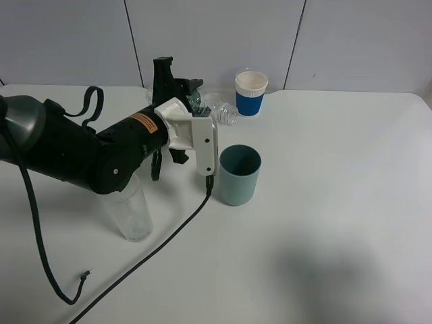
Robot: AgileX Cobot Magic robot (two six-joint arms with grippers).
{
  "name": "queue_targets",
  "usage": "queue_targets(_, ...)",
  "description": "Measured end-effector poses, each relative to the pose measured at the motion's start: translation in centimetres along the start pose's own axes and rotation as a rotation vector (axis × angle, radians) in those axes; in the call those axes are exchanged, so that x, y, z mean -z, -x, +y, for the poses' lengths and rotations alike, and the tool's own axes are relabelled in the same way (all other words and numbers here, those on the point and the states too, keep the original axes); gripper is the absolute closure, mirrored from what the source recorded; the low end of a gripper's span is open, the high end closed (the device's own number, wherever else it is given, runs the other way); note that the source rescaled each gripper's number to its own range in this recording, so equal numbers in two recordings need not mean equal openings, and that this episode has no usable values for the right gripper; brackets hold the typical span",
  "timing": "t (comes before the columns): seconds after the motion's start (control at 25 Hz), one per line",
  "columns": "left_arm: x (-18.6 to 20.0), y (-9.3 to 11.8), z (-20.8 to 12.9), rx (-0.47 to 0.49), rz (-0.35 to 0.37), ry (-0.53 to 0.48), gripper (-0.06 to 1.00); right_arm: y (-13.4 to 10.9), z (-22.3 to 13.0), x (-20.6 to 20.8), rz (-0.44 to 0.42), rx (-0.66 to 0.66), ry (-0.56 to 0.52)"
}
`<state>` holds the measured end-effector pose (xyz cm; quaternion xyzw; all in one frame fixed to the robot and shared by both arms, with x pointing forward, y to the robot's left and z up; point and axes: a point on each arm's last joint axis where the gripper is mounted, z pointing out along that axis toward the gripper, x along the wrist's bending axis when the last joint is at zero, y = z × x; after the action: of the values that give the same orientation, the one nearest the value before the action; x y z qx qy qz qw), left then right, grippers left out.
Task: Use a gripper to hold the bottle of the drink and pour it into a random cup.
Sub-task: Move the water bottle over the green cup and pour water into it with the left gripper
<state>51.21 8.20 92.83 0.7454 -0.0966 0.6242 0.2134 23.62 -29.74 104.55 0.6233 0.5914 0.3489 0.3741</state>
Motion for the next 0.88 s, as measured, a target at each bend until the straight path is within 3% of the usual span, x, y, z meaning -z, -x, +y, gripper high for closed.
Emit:
queue_targets(0.32,-0.02,-0.47,-0.01,-0.006,0.066,0.002,0.89,0.0,0.0,0.0,0.0,0.0,0.0)
queue_targets(0.88,-0.29,0.36,-0.24,-0.054,0.098,-0.006,0.89,0.0,0.0,0.0,0.0,0.0,0.0)
